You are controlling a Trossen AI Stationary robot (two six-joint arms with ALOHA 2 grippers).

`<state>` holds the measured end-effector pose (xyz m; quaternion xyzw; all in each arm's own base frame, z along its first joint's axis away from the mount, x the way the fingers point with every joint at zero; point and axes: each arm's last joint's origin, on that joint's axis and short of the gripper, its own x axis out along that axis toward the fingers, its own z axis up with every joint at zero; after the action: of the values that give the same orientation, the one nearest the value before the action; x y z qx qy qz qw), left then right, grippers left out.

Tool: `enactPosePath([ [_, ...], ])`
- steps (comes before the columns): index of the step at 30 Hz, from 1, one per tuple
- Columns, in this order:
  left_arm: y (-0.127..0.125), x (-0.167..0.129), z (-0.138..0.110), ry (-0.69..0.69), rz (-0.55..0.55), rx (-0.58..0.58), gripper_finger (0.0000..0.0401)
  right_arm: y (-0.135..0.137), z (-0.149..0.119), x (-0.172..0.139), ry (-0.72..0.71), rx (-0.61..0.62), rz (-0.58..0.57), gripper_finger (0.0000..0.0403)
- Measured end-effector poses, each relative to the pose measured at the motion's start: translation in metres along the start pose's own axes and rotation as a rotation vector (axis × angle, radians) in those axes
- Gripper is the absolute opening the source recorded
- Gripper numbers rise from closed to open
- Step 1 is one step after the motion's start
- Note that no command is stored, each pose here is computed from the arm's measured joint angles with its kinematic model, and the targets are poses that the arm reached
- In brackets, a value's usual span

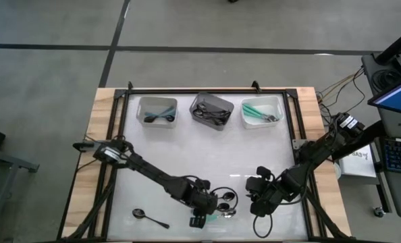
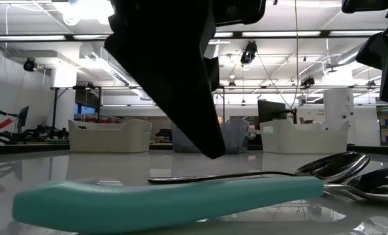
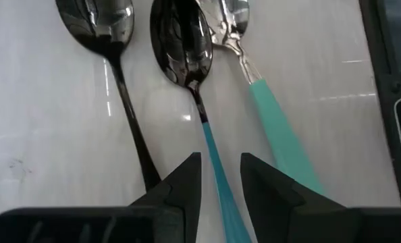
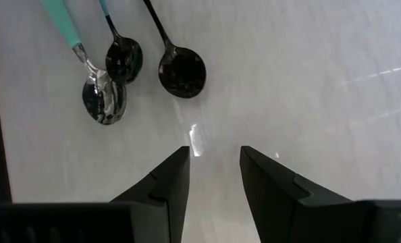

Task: Sort silverware by color (type)
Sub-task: Put the blue spoon into the gray bin

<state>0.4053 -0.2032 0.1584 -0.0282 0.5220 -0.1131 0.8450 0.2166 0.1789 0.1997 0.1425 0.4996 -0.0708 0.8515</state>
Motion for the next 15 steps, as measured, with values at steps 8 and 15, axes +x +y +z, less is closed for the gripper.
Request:
enactPosePath([
  [8,0.002,0.017,-0.005,0.020,0.022,0.000,0.0087,0.000,0.000,0.000,0.000,-0.012,0.000,0.0123],
  [15,0.003,0.028,-0.007,0.006,0.076,-0.009,0.0084,0.000,0.000,0.000,-0.001,-0.024,0.000,0.0123],
])
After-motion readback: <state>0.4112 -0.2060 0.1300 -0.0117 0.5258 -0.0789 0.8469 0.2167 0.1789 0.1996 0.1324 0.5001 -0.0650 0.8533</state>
